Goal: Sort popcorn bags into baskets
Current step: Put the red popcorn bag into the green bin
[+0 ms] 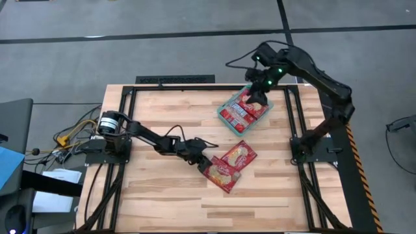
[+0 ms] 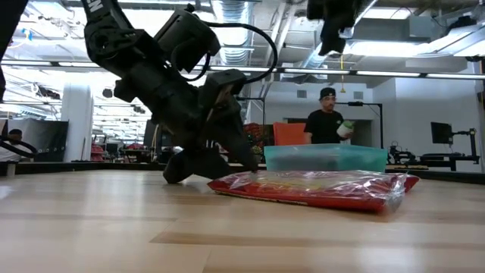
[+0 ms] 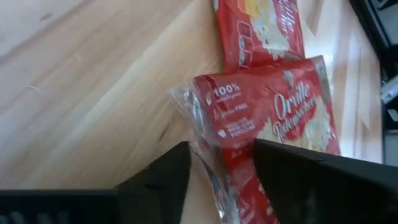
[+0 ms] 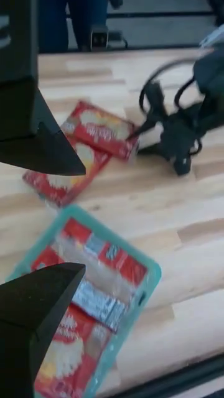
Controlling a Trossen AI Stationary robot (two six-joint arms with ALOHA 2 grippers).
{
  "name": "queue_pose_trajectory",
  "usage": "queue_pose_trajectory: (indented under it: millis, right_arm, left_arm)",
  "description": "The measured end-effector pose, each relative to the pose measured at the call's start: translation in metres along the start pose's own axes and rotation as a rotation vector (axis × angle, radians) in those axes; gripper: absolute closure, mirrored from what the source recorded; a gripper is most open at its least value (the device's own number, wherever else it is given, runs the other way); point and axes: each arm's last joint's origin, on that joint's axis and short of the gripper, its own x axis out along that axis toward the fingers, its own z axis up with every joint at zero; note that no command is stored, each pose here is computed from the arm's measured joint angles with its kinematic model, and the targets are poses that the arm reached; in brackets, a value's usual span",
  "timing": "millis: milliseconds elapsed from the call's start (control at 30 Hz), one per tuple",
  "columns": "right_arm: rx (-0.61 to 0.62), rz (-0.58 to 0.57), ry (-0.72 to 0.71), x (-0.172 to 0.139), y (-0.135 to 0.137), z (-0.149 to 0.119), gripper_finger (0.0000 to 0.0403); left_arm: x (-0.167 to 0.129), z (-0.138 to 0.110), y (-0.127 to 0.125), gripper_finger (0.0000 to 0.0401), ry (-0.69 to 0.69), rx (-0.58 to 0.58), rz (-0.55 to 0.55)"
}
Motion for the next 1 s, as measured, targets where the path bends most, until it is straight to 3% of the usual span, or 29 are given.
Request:
queue_pose_trajectory:
  millis: [167,500,733,1000]
  right_arm:
    - [-0.024,0.022,-0.034,-0.014,0.038,-0.007,0.0138]
    - [-0.025,-0.044,-0.068,-0.026,0.092,-0.042,0.0138]
    - [0.055,-0.001,-0.169,0.029,0.094,-0.073,0.0138]
    - [0.039,0.093,-0.268,0.119,0.084,-0.078,0.0138]
  left_arm:
    - [0.0,-0.001,0.001,0.0383,0.017,0.061,-0.001]
    - [-0.019,0.011,-0.006,0.0401,-0.041,0.006,0.014]
    - [-0.051,0.037,-0.012,0.0401,-0.125,0.137,0.054]
    - [-0.063,0.045,-0.014,0.0401,-0.152,0.203,0.069]
